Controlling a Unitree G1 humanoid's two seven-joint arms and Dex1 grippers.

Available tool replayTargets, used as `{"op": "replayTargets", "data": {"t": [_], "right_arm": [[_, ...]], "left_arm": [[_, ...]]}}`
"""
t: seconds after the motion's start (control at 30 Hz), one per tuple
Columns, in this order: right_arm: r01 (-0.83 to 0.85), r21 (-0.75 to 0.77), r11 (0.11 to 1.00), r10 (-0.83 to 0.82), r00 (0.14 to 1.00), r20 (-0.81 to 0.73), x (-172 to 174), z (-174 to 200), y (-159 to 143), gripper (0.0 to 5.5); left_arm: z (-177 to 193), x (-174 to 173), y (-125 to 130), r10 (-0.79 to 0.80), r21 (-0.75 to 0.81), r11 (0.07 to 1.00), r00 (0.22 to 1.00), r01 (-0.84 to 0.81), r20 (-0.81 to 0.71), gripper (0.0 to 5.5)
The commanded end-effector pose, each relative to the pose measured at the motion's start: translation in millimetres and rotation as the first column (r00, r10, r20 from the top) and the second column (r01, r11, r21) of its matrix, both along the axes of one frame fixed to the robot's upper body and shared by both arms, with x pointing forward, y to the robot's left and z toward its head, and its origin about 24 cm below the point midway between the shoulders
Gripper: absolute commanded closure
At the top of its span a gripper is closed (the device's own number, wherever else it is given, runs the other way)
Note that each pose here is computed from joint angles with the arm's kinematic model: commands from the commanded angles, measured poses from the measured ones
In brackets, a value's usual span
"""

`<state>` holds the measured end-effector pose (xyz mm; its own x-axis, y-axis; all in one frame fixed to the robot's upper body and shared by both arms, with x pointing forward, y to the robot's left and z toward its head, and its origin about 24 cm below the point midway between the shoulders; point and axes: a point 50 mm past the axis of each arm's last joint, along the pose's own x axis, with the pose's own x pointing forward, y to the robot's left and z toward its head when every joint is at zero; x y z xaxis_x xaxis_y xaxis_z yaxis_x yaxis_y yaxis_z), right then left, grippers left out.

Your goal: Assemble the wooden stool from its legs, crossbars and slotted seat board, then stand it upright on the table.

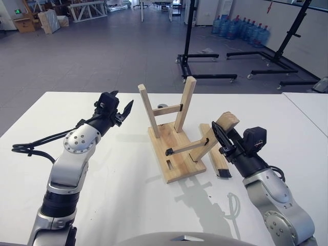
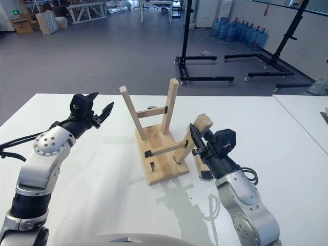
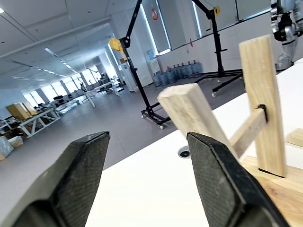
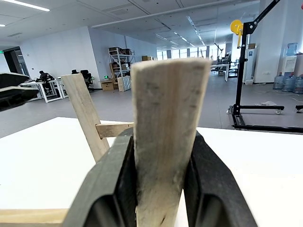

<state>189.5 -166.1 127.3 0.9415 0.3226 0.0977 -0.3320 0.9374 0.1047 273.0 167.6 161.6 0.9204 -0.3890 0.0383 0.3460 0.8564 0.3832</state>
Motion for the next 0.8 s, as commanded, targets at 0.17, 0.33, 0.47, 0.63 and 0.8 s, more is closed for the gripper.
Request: {"op": "replayTargets", "data": {"t": [0.17,0.33,0.47,0.63,0.8], "right_arm": [[0.112,0.088,0.990,-0.127,0.975,0.181,17,34,-6,3.77],[0.070,0.129,0.989,-0.100,0.965,0.244,22,56,0,3.41],[0.072,0.128,0.989,-0.111,0.938,0.329,33,89,-8,3.41],[0.059,0.190,0.980,-0.156,0.817,0.556,53,193,-40,3.41],[-0.037,0.266,0.963,-0.096,0.877,0.471,57,190,-27,3.41]], "left_arm": [[8,4,-5,-0.011,-0.103,0.995,1.000,0.010,-0.006,2.50],[13,4,-3,0.005,-0.175,0.984,1.000,-0.009,-0.023,2.50],[11,4,-6,0.001,-0.157,0.988,1.000,-0.004,-0.020,2.50],[12,3,-6,0.014,-0.157,0.987,1.000,-0.015,-0.009,2.50],[9,1,-9,0.018,-0.158,0.987,1.000,-0.020,-0.013,2.50]]}}
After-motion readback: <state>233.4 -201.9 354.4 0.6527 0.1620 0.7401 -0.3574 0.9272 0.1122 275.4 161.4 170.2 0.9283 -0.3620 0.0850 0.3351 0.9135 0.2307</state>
